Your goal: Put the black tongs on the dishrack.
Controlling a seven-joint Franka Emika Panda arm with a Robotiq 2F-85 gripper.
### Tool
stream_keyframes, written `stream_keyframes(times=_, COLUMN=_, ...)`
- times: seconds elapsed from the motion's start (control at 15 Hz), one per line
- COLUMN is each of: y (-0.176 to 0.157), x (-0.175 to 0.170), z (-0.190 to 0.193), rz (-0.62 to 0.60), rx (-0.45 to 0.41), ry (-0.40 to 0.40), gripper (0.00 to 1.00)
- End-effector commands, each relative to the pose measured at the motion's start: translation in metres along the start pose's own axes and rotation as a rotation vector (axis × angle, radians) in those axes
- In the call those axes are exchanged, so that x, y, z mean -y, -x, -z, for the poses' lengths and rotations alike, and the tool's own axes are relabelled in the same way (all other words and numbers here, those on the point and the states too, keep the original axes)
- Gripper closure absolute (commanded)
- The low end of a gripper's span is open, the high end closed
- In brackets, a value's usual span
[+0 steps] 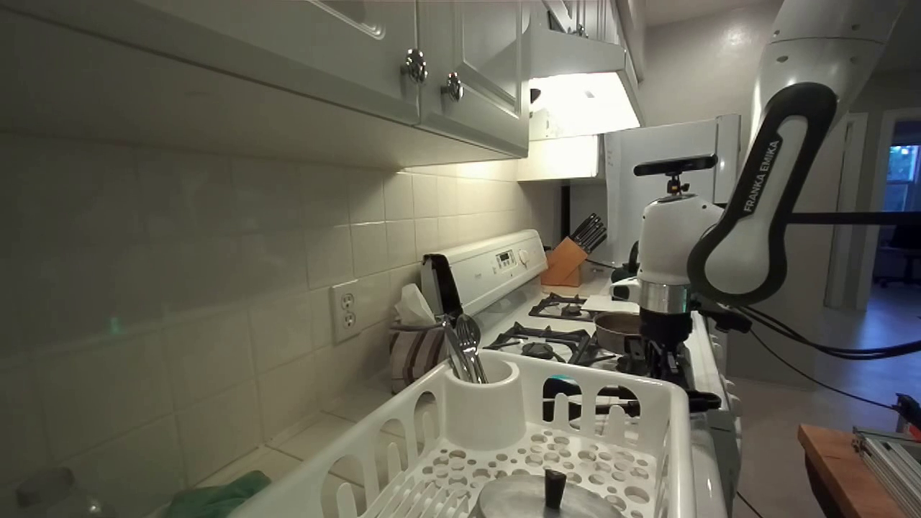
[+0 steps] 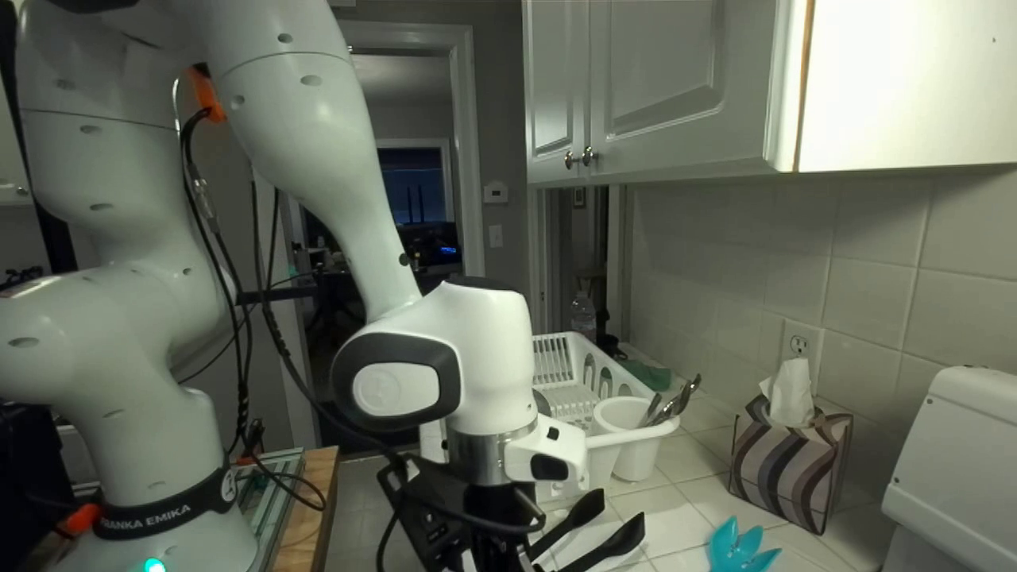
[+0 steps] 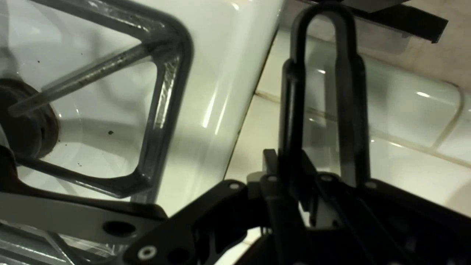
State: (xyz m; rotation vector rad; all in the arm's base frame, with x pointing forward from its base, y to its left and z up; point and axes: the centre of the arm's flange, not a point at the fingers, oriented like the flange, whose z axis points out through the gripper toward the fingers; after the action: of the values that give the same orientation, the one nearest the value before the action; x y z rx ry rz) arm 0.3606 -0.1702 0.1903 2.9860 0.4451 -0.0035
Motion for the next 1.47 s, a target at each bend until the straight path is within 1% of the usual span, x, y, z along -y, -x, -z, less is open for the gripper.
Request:
stream_keyframes(times=0.0, y=-0.009, x=-0.003, z=0.03, rz=0.073, rx=0.024, ry=-0.034, gripper=0.97)
stream_keyframes(times=0.2, y=-0.01, x=-0.008, z=0.049, rz=0.146, rx=0.052, ry=-0.048, gripper=0.97)
stream_keyframes(times=0.53, y=-0.005, x=-0.032, z=0.084, rz=0.244, rx=0.118, ry=-0.062, gripper=0.97)
stream_keyframes(times=0.87, y=-0.005, x=-0.058, z=0.117, rz=0.298, rx=0.235, ry=-0.095, gripper=0.97)
stream_keyframes(times=1.07, y=-0.01, x=-0.074, z=0.132, rz=0.324, rx=0.314, ry=-0.102, gripper=0.97)
stream_keyframes(times=1.13, y=-0.011, x=-0.078, z=0.138, rz=0.337, rx=0.33, ry=-0.113, gripper=0.97)
stream_keyframes(times=1.4, y=-0.023, x=-0.09, z=0.153, rz=0.38, rx=0.381, ry=-0.2, gripper=0.97)
